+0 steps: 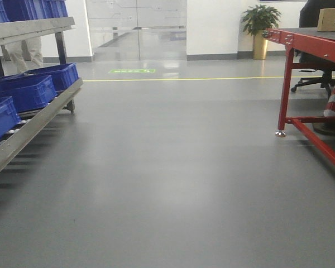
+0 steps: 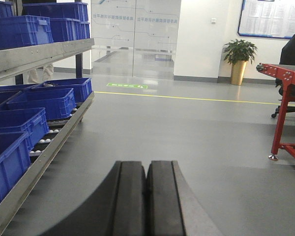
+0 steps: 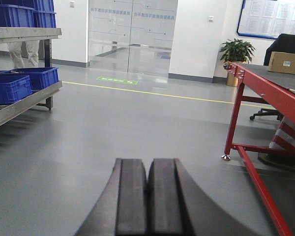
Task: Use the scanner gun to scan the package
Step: 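Drive the base forward along the aisle toward the red table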
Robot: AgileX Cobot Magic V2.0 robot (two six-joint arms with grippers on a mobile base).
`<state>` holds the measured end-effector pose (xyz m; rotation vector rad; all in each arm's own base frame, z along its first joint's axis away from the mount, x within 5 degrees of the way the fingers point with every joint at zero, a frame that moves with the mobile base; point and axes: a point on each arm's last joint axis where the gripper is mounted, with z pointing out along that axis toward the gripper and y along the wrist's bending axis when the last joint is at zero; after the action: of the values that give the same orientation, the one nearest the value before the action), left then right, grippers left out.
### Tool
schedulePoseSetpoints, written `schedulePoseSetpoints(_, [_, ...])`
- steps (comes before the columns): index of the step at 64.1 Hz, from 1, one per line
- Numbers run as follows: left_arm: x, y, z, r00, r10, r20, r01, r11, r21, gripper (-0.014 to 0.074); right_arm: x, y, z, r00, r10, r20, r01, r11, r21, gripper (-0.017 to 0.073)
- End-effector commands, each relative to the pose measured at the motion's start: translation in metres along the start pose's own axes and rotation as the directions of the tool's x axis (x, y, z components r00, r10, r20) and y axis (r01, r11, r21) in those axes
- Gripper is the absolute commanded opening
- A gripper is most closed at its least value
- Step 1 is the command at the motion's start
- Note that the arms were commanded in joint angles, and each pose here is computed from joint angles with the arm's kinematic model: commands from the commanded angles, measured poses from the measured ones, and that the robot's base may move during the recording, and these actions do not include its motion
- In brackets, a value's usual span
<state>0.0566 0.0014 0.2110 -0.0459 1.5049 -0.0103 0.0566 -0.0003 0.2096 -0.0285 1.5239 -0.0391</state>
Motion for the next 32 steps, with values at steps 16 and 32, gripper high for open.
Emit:
schedulePoseSetpoints(16, [-0.0022,0.0000,-0.0004,1.000,0.001,0.022,-0.001,1.000,-0.001,-0.0111,-0.0018,-0.0003,-0.0002,1.000,-0.001,0.021,0.000,1.000,0.005,-0.0169])
schedulePoseSetpoints(32, [-0.0022,0.0000,-0.0004,1.000,0.001,0.022,-0.001,1.000,-0.001,-0.0111,-0.0018,-0.0003,-0.0002,1.000,-0.001,0.021,0.000,1.000,0.005,-0.0169])
